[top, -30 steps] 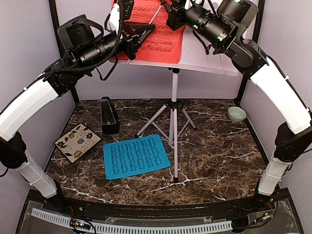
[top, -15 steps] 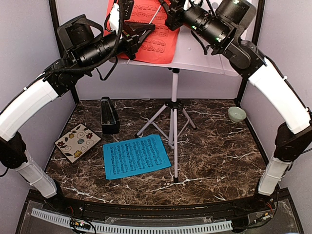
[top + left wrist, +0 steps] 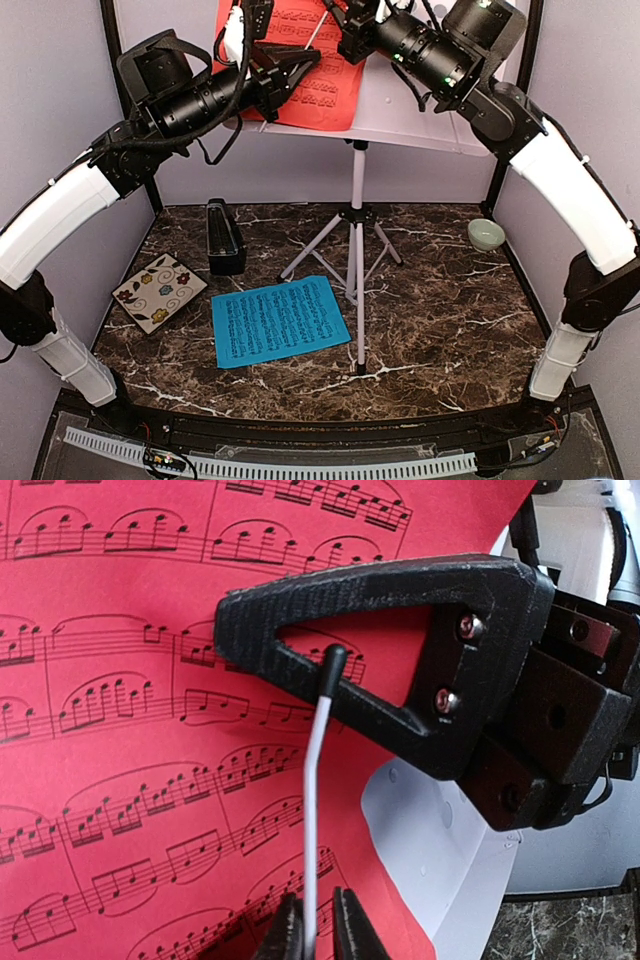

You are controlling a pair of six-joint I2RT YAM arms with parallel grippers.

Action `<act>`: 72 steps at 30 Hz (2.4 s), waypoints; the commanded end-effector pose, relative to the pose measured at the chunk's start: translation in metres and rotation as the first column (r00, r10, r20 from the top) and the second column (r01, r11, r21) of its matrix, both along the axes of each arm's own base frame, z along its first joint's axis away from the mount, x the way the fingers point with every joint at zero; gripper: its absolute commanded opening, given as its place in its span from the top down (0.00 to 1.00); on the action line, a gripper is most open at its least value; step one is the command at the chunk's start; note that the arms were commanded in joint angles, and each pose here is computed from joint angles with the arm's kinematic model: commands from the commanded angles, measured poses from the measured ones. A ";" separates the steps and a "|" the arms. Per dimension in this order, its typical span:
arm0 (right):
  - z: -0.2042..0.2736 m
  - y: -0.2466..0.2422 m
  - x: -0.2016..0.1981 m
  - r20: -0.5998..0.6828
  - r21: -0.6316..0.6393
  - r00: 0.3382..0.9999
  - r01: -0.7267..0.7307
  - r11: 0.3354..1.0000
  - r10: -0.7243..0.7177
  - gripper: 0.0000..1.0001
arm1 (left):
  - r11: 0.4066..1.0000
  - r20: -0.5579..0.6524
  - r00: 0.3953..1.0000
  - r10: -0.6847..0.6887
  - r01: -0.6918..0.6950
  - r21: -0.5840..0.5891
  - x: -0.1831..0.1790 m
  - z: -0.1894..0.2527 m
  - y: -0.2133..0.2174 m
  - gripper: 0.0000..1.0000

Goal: Set up the instrument practice props

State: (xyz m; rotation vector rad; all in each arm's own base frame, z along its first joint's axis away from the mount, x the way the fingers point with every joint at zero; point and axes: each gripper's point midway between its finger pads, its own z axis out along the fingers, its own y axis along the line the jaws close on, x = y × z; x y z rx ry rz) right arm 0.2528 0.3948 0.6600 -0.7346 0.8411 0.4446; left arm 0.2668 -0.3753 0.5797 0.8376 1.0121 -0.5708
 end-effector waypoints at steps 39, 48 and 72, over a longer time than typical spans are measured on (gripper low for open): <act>0.038 -0.061 -0.031 0.005 0.159 0.999 0.035 0.987 -0.036 0.12 | 0.939 -0.315 0.903 0.292 -0.333 -0.083 -0.016 -0.040 0.122 0.28; 0.031 -0.062 -0.049 -0.016 0.123 1.000 -0.003 0.992 0.005 0.06 | 0.934 -0.366 0.877 0.312 -0.354 -0.052 -0.014 -0.057 0.128 0.27; -0.200 -0.097 -0.062 -0.588 -0.123 0.808 -0.053 0.991 -0.030 0.11 | 0.878 -0.982 0.169 0.080 -0.479 -0.010 -0.010 -0.361 0.210 0.23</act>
